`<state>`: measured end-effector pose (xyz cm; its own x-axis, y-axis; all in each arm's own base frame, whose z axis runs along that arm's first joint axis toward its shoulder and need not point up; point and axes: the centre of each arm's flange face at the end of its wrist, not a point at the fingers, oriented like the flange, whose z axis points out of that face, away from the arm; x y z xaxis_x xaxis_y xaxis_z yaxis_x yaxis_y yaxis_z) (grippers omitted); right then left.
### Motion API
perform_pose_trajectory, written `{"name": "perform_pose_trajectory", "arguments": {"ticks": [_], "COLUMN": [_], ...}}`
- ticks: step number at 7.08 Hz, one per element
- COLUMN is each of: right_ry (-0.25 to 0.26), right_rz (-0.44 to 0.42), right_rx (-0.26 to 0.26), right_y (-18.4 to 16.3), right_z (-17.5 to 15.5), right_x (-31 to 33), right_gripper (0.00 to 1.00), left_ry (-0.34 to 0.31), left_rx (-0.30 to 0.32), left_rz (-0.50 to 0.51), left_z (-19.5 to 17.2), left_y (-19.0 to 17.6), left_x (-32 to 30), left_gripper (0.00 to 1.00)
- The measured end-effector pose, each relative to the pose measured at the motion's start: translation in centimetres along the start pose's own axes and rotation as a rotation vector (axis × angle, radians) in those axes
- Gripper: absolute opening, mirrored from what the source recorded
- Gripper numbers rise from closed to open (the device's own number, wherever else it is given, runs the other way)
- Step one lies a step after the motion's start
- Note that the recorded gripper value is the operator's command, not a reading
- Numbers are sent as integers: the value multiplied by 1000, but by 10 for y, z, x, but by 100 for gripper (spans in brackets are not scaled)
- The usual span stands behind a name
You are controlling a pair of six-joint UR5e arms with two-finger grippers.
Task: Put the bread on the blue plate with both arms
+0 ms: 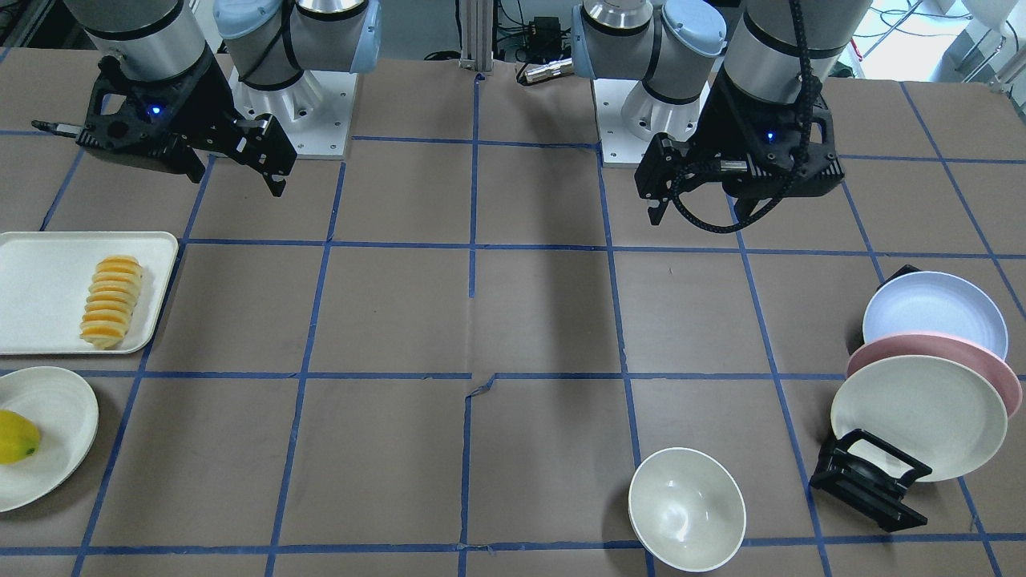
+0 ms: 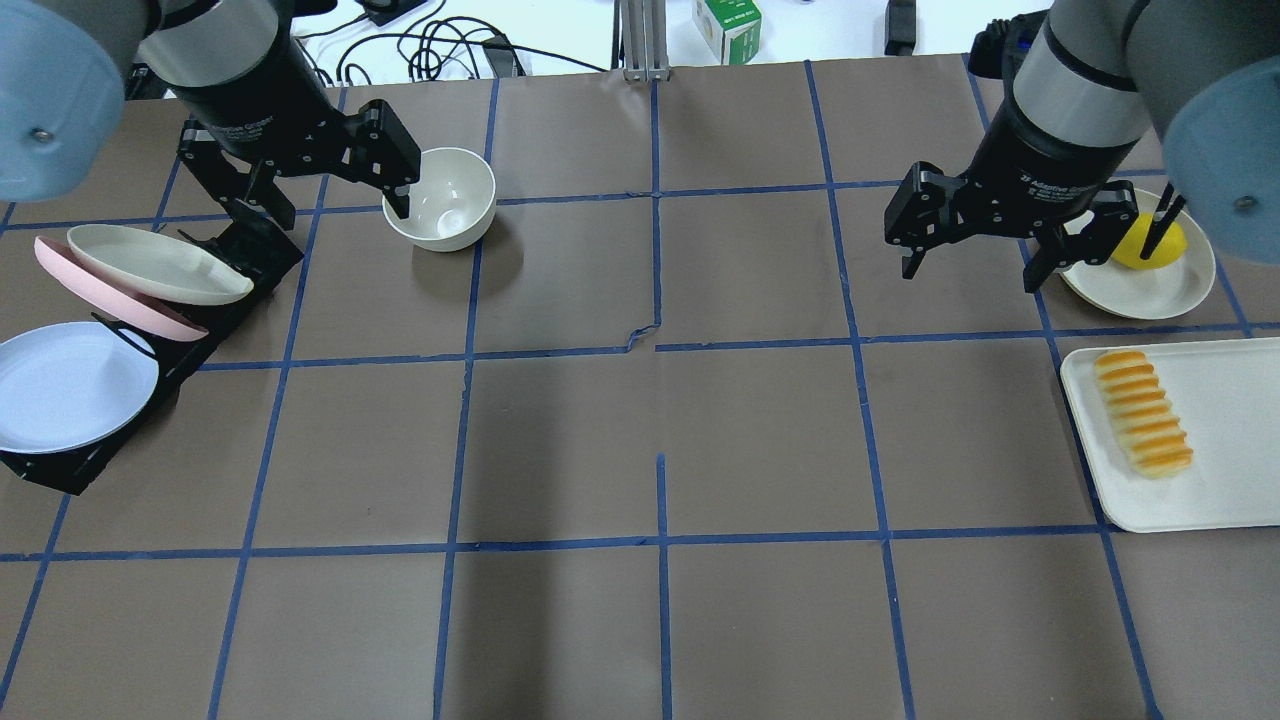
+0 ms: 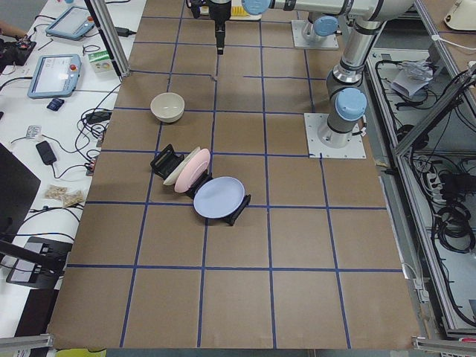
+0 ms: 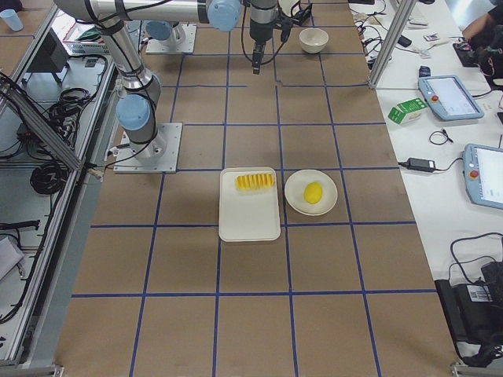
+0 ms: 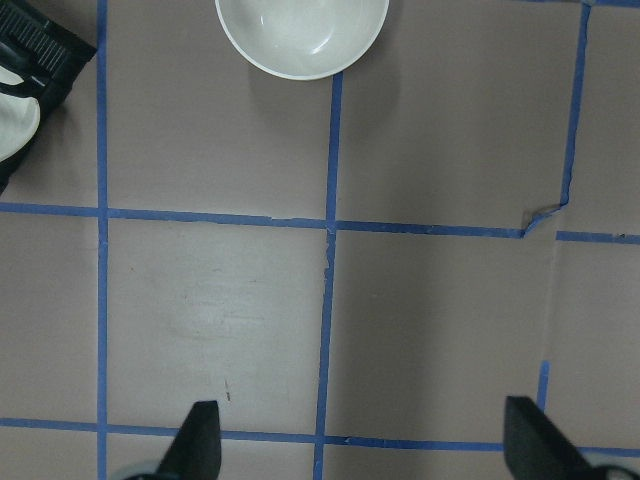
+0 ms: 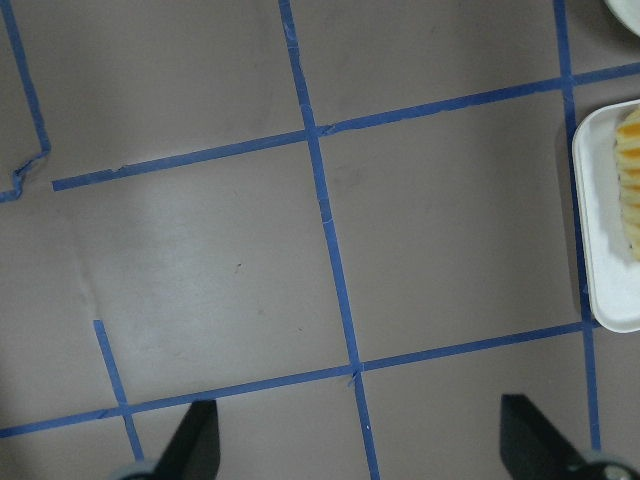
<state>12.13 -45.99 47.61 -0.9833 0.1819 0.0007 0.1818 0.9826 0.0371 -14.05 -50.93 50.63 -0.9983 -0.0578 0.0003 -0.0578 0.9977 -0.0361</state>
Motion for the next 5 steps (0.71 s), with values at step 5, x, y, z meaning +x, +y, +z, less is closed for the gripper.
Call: {"name": "perform_pose_trajectory", "arguments": {"ticks": [5], "right_ry": [8], "right_rz": [1], "right_rx": [-5], "right_y": [0], "right_z": [2], "right_x": [1], "right_gripper": [100], "left_ry": [-5], "left_rx": [-4], "left_rz": [30], "left_z": [1], "left_y": [1], "left_x": [-4], "left_gripper": [100]}}
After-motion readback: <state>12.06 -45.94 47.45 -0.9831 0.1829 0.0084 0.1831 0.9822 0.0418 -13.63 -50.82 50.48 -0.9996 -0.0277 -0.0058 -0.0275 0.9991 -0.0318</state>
